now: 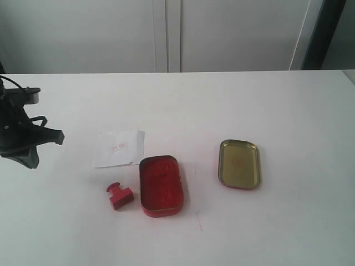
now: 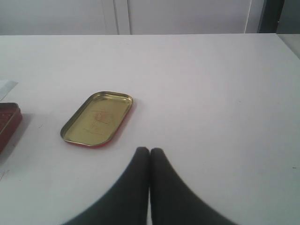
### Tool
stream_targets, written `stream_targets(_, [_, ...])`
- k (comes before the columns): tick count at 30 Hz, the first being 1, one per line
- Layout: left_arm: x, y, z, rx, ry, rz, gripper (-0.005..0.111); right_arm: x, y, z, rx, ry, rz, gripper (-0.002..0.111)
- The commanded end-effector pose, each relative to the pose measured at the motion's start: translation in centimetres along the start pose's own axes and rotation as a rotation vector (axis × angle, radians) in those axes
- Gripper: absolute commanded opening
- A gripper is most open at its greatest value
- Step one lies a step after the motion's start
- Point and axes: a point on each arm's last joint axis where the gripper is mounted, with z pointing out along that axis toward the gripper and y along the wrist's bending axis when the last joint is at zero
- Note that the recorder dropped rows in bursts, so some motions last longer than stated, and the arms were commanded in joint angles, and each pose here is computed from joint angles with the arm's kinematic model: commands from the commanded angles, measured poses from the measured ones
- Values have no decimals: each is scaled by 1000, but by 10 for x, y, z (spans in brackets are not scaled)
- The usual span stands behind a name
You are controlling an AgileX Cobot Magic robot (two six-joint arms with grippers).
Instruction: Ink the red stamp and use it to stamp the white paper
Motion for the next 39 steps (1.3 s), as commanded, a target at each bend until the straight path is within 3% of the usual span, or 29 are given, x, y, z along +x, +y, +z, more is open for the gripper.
stream_targets(1, [5, 11, -5, 12, 38, -67, 0, 0, 0, 0, 4, -14, 1, 0])
stream_targets(14, [22, 10, -42, 21, -51, -62, 0, 0, 0, 0, 4, -14, 1, 0])
stream_targets(25, [79, 12, -86, 36, -282, -57, 0, 0, 0, 0, 4, -14, 1, 0])
stream_targets(39, [123, 13, -125, 47, -529, -31, 0, 0, 0, 0, 4, -14, 1, 0])
